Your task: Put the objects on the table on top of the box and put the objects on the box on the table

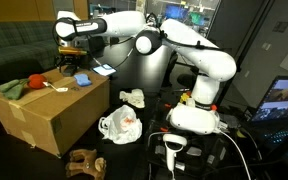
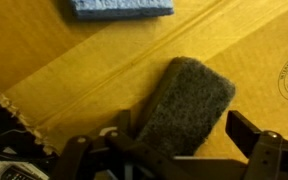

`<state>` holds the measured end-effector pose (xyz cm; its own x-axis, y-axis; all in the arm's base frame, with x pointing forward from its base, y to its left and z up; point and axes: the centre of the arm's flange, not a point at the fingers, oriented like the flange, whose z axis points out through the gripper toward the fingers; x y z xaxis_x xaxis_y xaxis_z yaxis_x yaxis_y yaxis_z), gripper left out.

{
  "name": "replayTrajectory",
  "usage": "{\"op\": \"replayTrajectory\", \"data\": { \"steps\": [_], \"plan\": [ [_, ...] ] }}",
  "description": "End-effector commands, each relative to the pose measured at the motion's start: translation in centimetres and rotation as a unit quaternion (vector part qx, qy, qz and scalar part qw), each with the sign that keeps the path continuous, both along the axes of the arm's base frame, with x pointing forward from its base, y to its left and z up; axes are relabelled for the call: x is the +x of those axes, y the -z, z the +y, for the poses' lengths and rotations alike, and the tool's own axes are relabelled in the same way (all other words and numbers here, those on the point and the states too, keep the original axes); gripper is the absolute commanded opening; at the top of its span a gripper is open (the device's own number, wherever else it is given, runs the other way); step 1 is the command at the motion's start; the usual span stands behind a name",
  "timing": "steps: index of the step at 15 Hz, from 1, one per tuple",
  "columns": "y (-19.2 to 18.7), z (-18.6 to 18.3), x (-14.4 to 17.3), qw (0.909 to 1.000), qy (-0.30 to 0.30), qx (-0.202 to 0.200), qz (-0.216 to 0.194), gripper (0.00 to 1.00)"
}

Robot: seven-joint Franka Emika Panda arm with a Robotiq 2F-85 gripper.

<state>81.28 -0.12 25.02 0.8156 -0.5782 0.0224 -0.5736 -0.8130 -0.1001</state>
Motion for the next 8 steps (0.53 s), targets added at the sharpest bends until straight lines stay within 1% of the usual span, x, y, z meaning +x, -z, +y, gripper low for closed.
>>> {"op": "replayTrajectory", "data": {
  "steps": [1, 2, 3, 4, 6, 7, 8],
  "plan": [
    [-0.7, -0.2, 4.7, 0.9998, 0.013, -0.016, 0.002, 0.72],
    [-0.6, -0.4, 4.6, 0.9997, 0.016, -0.018, 0.004, 0.70],
    [-0.6, -0.6, 4.5, 0.9996, 0.019, -0.020, 0.006, 0.63],
    [-0.6, -0.7, 4.4, 0.9995, 0.021, -0.021, 0.007, 0.53],
    [-0.8, -0.9, 4.0, 0.9992, 0.024, -0.028, 0.013, 0.38],
    [-0.9, -0.9, 3.8, 0.9991, 0.024, -0.031, 0.016, 0.34],
    [-1.1, -0.8, 3.5, 0.9989, 0.024, -0.035, 0.019, 0.34]
  ]
}}
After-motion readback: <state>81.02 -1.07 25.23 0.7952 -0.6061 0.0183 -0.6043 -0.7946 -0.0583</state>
